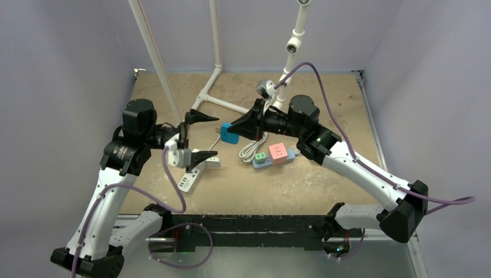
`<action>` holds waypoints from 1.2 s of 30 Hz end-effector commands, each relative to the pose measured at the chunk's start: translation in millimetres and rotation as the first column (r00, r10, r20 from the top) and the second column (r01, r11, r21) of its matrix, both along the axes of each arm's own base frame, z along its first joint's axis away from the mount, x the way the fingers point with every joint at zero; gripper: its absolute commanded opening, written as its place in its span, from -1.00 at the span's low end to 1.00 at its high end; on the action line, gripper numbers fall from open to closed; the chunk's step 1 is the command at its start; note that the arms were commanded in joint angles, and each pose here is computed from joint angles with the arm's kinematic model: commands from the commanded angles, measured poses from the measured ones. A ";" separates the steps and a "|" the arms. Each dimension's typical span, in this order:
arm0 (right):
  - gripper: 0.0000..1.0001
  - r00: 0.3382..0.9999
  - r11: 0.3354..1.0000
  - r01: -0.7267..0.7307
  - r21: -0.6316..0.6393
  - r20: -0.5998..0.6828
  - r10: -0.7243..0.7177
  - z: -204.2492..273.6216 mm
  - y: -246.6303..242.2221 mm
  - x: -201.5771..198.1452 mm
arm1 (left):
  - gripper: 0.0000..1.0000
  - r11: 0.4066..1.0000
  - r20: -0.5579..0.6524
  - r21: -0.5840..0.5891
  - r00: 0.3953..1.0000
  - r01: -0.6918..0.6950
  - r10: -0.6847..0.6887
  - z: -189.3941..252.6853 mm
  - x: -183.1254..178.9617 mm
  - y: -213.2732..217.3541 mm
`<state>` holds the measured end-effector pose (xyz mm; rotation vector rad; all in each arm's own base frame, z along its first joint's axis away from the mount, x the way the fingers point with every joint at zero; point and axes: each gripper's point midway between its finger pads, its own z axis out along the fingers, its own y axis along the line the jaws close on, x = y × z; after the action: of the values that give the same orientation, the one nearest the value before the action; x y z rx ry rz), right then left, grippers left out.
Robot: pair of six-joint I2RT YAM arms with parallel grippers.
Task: Insert the plug
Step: Pick up the plug from the center of the board.
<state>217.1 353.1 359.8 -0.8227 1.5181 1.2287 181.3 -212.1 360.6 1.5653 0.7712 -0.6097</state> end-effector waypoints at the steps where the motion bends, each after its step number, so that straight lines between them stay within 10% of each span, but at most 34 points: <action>1: -1.00 0.998 0.994 -0.055 0.089 -0.011 0.056 35.0 4.3 -7.4 | 0.98 0.995 0.374 0.089 0.924 0.055 -0.084 -16.6 -4.3 5.0; 15: -1.00 0.979 0.975 -0.163 0.148 -0.099 0.179 28.0 22.7 -15.3 | 0.98 0.990 0.529 0.124 0.840 0.062 -0.119 -25.8 4.6 3.8; 31: -0.98 0.980 0.979 -0.129 0.157 -0.128 0.150 13.0 30.2 -2.7 | -0.23 0.991 0.552 0.113 0.824 0.077 -0.127 -20.1 2.6 2.3; 33: -0.70 0.979 0.979 -0.128 0.159 -0.138 0.150 10.8 31.4 -1.8 | -0.87 0.990 0.550 0.112 0.825 0.080 -0.129 -20.1 2.3 2.0; 36: -0.02 0.979 0.980 -0.116 0.164 -0.149 0.141 6.2 32.1 -0.4 | -1.00 0.991 0.550 0.109 0.825 0.081 -0.128 -20.3 2.4 1.8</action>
<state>209.0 382.0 364.5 -0.7813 1.5236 1.5230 193.5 -205.3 331.1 1.7699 0.3497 -0.1511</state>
